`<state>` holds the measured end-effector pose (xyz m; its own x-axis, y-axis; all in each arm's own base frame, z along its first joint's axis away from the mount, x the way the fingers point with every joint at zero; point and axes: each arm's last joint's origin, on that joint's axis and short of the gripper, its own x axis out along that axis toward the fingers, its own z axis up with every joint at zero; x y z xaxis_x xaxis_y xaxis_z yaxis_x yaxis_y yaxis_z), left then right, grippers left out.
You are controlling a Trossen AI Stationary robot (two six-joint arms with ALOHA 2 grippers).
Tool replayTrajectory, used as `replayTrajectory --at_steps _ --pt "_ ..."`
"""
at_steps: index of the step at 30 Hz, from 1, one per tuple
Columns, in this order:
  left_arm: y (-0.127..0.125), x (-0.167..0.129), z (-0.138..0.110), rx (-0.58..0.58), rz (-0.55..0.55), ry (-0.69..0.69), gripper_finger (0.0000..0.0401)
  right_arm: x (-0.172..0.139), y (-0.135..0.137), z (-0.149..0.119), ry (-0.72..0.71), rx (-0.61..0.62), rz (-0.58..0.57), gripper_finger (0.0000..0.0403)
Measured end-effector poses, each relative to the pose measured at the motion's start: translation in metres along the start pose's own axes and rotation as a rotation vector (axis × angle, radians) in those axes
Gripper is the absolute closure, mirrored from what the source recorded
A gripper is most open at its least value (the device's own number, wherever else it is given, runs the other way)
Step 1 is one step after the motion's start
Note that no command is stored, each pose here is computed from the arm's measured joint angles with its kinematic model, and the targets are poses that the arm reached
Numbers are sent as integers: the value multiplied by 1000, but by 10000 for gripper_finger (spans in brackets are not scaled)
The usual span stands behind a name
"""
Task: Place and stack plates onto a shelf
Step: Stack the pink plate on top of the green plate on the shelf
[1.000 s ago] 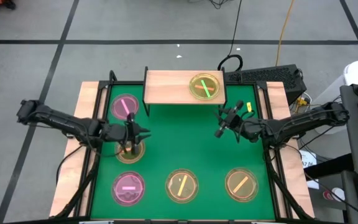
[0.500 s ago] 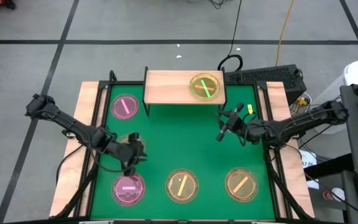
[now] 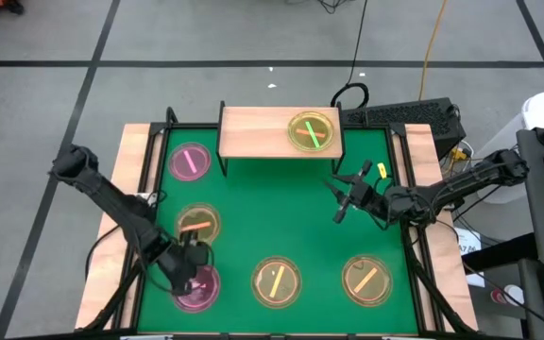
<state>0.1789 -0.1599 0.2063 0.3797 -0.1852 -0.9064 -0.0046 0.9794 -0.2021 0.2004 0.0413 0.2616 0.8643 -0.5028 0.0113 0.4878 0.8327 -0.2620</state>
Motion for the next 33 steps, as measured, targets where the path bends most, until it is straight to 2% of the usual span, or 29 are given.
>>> replayTrajectory --at_steps 3,10,18,20,26,33 --pt "-19 1 4 29 -5 35 313 0 0 1 -5 5 -2 321" --pt "-58 10 19 113 64 141 313 0 0 2 -12 19 -3 321" --pt "-93 26 40 166 57 161 313 0 0 2 -12 43 -3 321" --pt "-96 30 41 130 43 176 313 0 0 2 -12 43 -3 321" --pt "-97 39 42 -83 54 193 313 0 0 2 -12 41 -3 321" --pt "-99 56 46 -110 38 173 313 0 0 2 -11 40 -3 321"
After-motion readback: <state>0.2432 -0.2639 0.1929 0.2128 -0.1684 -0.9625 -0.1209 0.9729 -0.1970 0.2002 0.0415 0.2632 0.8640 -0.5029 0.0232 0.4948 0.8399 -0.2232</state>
